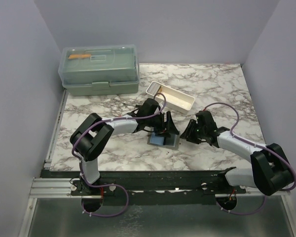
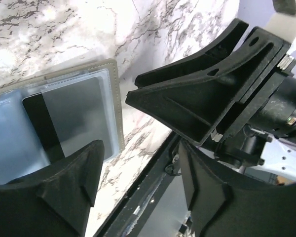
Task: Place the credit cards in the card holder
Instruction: Insert the credit card into the card holder, then pick up the credit card from the storage box.
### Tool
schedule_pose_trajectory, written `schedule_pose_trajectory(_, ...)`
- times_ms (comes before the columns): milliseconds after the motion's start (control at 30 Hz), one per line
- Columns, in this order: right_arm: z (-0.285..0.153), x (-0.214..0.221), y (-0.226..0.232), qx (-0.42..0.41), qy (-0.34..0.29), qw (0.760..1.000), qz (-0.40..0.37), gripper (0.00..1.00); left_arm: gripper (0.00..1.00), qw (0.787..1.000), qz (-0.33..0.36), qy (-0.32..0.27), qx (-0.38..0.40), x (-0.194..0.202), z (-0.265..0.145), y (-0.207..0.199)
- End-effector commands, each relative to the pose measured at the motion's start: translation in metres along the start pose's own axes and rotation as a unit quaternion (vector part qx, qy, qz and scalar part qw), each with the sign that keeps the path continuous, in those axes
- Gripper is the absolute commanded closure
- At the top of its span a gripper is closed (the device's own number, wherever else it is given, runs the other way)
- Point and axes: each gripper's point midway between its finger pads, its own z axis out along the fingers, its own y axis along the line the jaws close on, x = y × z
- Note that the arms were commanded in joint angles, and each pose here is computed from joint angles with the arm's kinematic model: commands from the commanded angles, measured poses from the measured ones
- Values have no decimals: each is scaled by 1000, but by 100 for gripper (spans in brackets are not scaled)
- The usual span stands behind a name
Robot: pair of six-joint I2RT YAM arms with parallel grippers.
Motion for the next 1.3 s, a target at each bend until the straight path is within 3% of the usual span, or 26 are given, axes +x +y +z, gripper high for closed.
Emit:
schedule_pose_trajectory(0,-10,-7,-12,43,-8,999,-13,51,25,1000,14,-17,14,-9,-10,-15)
schedule_pose_trajectory(100,-11,-4,10,-13,9,999,-34,47,17,997,35,-32,-64,-13,-17,11)
schedule_pose_trajectory(233,-10,1,41,-86,26,995,-46,44,21,993,25,-33,-107,-12,-17,35)
schedule_pose_trajectory(467,9,7,30,-67,36,997,-29,51,26,990,6,-20,-142,-8,-2,64)
schedule_pose_trajectory(600,17,13,25,-63,47,997,-26,54,27,993,6,-1,-116,-2,6,56)
schedule_pose_trajectory(800,21,18,24,-69,50,996,-12,61,30,999,-4,22,32,6,12,5)
schedule_pose_trajectory(967,17,15,21,-61,38,997,-6,62,30,996,8,25,81,5,6,-20)
schedule_pose_trajectory(1033,16,12,9,-24,31,999,-5,61,27,997,7,24,76,3,2,-22)
schedule_pose_trajectory(1133,6,5,-11,42,16,999,-12,52,16,1000,19,2,7,-14,-12,-10)
schedule_pose_trajectory(1267,-13,-8,-4,37,-6,998,-45,41,5,989,102,-46,-98,-47,-47,-4)
